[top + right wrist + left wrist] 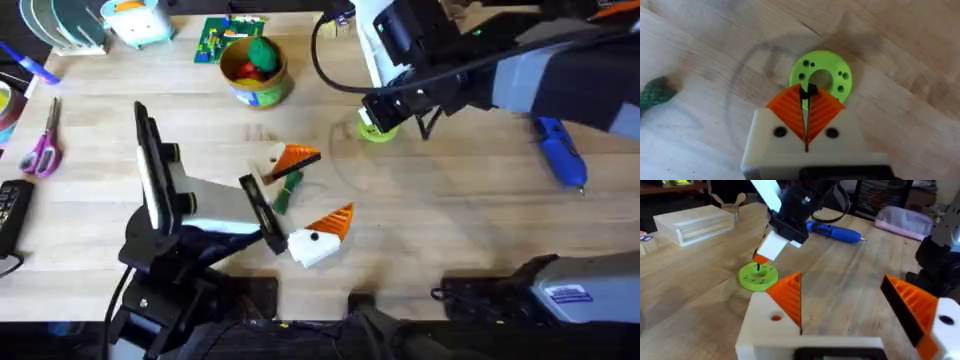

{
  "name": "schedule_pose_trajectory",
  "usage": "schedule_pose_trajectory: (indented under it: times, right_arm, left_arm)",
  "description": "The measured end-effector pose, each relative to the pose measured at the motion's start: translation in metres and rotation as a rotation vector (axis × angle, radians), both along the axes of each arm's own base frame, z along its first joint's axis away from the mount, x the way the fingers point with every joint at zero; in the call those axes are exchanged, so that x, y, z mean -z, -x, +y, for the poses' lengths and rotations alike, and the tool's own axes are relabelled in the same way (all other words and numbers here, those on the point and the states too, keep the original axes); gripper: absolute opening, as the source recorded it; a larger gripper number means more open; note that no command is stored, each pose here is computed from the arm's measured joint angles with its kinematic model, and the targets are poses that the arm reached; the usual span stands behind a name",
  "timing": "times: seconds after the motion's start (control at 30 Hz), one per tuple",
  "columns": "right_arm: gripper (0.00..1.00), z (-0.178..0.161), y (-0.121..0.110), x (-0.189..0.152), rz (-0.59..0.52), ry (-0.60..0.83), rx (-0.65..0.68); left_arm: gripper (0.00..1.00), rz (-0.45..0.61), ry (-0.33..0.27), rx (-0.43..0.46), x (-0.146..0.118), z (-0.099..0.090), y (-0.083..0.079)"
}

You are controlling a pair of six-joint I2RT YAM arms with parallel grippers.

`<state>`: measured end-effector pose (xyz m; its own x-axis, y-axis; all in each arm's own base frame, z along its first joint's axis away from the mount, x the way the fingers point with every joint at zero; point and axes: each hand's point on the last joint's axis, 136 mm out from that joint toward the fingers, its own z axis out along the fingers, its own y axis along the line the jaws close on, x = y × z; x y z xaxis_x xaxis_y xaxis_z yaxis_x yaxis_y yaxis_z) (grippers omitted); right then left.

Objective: Pick up the gripper from the table and insert it into the empty holder that is missing its gripper. Then pick up a screw, insert it into the mounting hole, and use the screwdriver to tighten it. Finally, clean up the table by picking up the vegetable and placing it into the bucket.

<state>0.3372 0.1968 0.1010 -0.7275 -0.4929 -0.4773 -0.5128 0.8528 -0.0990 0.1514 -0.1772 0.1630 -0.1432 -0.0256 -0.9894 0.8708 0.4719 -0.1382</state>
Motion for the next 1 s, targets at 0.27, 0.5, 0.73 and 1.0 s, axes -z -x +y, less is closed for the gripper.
schedule_pose_trajectory:
  times: [0.27,0.5,0.73,1.0]
  right_arm:
    - [0.007,0.015,0.012,-0.059,0.079,-0.048,-0.054]
    - [0.007,0.051,0.036,-0.131,0.059,-0.104,-0.206]
    - [0.007,0.103,0.077,-0.162,0.012,-0.146,-0.398]
    - [0.007,0.138,0.123,-0.160,0.027,-0.142,-0.549]
  left_arm:
    - [0.993,0.000,0.000,0.001,0.000,0.000,0.000]
    - [0.993,0.000,0.000,0.003,0.000,0.000,0.001]
    - [0.993,0.000,0.000,0.003,0.000,0.000,0.001]
    - [0.993,0.000,0.000,0.003,0.000,0.000,0.001]
